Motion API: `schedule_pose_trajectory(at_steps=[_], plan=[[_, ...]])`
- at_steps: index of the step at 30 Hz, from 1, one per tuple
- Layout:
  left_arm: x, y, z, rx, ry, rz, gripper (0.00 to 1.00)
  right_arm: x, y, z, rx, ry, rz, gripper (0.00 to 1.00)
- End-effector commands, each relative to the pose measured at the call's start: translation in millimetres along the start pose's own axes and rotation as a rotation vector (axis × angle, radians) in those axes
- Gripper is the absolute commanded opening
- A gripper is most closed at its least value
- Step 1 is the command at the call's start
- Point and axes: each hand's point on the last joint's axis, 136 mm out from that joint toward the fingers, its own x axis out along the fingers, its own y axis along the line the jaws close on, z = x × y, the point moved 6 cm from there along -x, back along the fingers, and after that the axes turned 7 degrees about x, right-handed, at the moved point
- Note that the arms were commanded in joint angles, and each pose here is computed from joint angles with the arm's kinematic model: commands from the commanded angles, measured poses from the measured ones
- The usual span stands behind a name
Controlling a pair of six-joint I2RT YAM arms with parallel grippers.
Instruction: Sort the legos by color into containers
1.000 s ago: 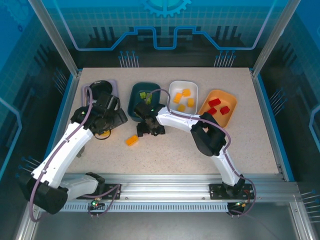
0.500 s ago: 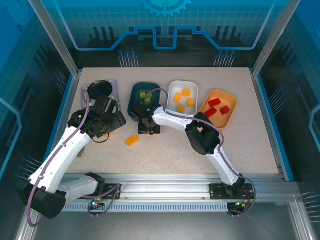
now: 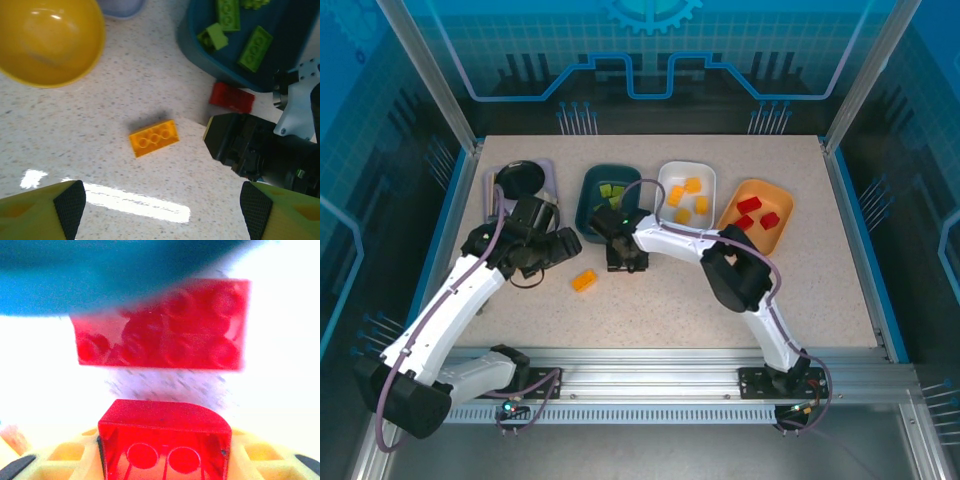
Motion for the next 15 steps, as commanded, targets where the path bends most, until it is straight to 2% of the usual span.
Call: schedule_pose_trajectory(at_steps=[1,9,12,15], plan=[[2.7,-28.6,-0.5,0.087,0.012,-0.173,0.84,-52.5,-33.8,12.8,0.059,-0.010,0.047,0.37],[22.9,-110.8,-10.1,0.307,0.073,-0.353,0.84,-123.2,-151.8,34.4,0.162,-0.094,-0.036,0.37],[34.4,-139.2,-9.7,0.367,0.102,-0.385,0.83,-131.9,-201.6,46.8,0.229,-0.106,-0.071,0.37],[44.9,-161.8,-7.3,0.405,0.123,-0.411,0.83,-127.1,-238.9,58.8,0.258,-0.062,-0.120,0.37]])
